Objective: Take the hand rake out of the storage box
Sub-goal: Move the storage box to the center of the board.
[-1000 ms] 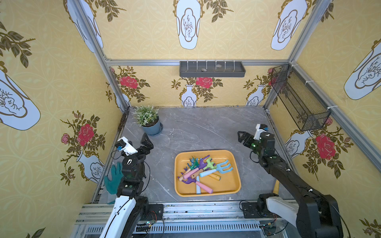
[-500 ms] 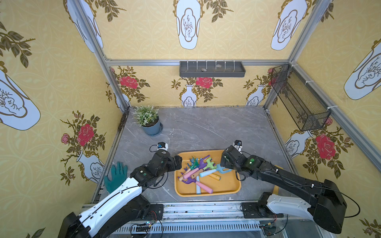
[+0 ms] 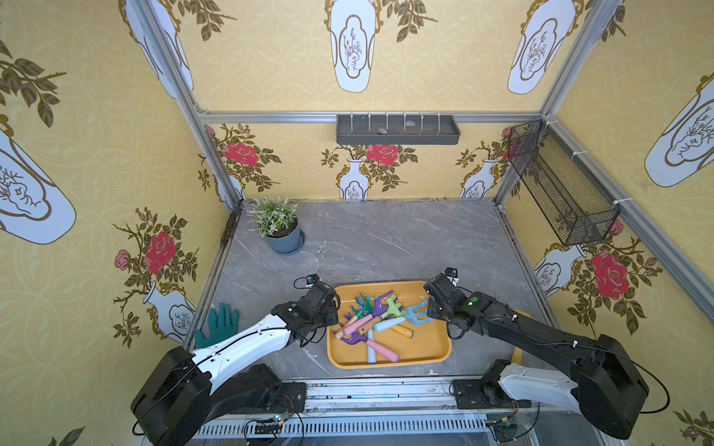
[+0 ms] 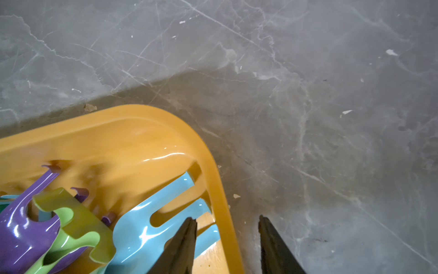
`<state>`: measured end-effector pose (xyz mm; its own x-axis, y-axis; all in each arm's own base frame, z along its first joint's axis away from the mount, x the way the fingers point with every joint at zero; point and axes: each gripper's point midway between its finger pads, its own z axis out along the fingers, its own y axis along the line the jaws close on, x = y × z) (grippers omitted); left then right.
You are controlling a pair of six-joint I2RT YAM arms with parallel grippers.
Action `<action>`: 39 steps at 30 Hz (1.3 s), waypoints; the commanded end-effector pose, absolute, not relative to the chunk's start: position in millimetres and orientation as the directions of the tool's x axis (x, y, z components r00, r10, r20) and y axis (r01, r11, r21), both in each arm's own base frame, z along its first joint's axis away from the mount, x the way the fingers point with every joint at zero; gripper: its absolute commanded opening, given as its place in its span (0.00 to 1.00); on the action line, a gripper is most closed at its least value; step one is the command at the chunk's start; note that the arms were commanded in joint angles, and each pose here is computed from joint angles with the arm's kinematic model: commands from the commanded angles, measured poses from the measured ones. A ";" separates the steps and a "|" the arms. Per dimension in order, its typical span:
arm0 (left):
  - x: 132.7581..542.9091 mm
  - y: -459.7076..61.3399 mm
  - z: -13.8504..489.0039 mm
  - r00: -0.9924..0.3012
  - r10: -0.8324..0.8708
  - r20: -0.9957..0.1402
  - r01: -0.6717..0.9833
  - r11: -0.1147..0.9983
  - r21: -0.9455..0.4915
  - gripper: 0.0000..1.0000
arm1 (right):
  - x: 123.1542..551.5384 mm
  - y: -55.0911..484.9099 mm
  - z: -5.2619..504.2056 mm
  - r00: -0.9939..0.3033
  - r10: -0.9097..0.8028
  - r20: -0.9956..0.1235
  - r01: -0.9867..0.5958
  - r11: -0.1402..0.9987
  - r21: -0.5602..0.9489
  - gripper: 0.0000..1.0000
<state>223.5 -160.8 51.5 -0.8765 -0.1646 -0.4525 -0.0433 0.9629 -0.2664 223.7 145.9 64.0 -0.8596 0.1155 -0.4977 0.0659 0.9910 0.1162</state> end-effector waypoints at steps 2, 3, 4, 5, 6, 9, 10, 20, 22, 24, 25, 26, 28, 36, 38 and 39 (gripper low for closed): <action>243.1 -160.1 56.8 -0.847 -0.219 -0.484 -0.094 0.959 -0.268 0.39 | 241.2 163.0 66.7 -0.849 0.122 -0.513 0.024 0.981 0.193 0.33; 246.6 -158.3 57.7 -0.838 -0.234 -0.493 -0.107 0.956 -0.272 0.36 | 243.9 162.9 65.7 -0.849 0.127 -0.512 0.028 0.980 0.198 0.29; 251.6 -157.5 59.1 -0.827 -0.257 -0.500 -0.121 0.950 -0.289 0.33 | 248.7 162.3 65.8 -0.846 0.137 -0.515 0.034 0.978 0.204 0.26; 256.5 -156.7 60.8 -0.816 -0.279 -0.506 -0.133 0.943 -0.305 0.31 | 253.0 162.4 65.5 -0.846 0.145 -0.513 0.037 0.976 0.216 0.24; 260.8 -158.0 62.7 -0.809 -0.284 -0.515 -0.128 0.939 -0.318 0.30 | 256.7 163.8 65.9 -0.846 0.149 -0.512 0.032 0.973 0.229 0.21; 270.7 -158.1 69.9 -0.788 -0.266 -0.555 -0.109 0.948 -0.300 0.26 | 269.3 166.4 68.8 -0.833 0.174 -0.525 0.042 0.966 0.254 0.18; 273.6 -156.5 72.7 -0.779 -0.261 -0.570 -0.109 0.952 -0.288 0.25 | 272.4 169.0 69.4 -0.827 0.182 -0.531 0.042 0.963 0.265 0.17; 355.0 -169.9 95.3 -0.729 -0.240 -0.641 -0.029 0.946 -0.322 0.25 | 368.9 173.6 68.8 -0.790 0.213 -0.575 0.046 0.956 0.291 0.12; 378.3 -175.5 98.2 -0.724 -0.232 -0.649 -0.008 0.944 -0.329 0.25 | 400.0 169.9 73.2 -0.771 0.200 -0.605 0.017 0.956 0.294 0.11; 402.1 -180.6 101.7 -0.717 -0.246 -0.652 0.008 0.933 -0.360 0.25 | 425.8 165.0 72.2 -0.749 0.175 -0.639 -0.002 0.964 0.266 0.11; 413.9 -183.8 102.0 -0.719 -0.253 -0.647 0.016 0.925 -0.379 0.25 | 440.6 163.5 72.7 -0.745 0.167 -0.646 -0.013 0.964 0.265 0.10; 426.3 -179.8 101.9 -0.712 -0.271 -0.648 0.002 0.922 -0.387 0.25 | 452.0 165.4 73.1 -0.742 0.153 -0.652 -0.043 0.961 0.275 0.09; 448.9 -187.0 103.7 -0.707 -0.273 -0.652 0.024 0.912 -0.408 0.25 | 478.5 166.1 76.6 -0.725 0.141 -0.674 -0.081 0.955 0.286 0.09; 504.7 -188.2 121.4 -0.673 -0.276 -0.687 0.052 0.908 -0.416 0.44 | 562.9 166.8 73.5 -0.701 0.072 -0.710 -0.227 0.921 0.317 0.08; 512.4 -185.8 134.4 -0.649 -0.279 -0.708 0.077 0.902 -0.426 0.47 | 579.2 160.5 69.0 -0.704 0.079 -0.706 -0.208 0.927 0.311 0.08; 516.2 -186.7 142.8 -0.638 -0.270 -0.721 0.104 0.897 -0.429 0.50 | 586.0 158.9 67.9 -0.698 0.079 -0.712 -0.208 0.929 0.307 0.07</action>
<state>506.7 -183.4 127.6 -0.6661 -0.2957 -0.6847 0.0341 0.9050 -0.4240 572.9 159.9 67.8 -0.7111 0.1030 -0.6955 -0.1792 0.9300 0.3209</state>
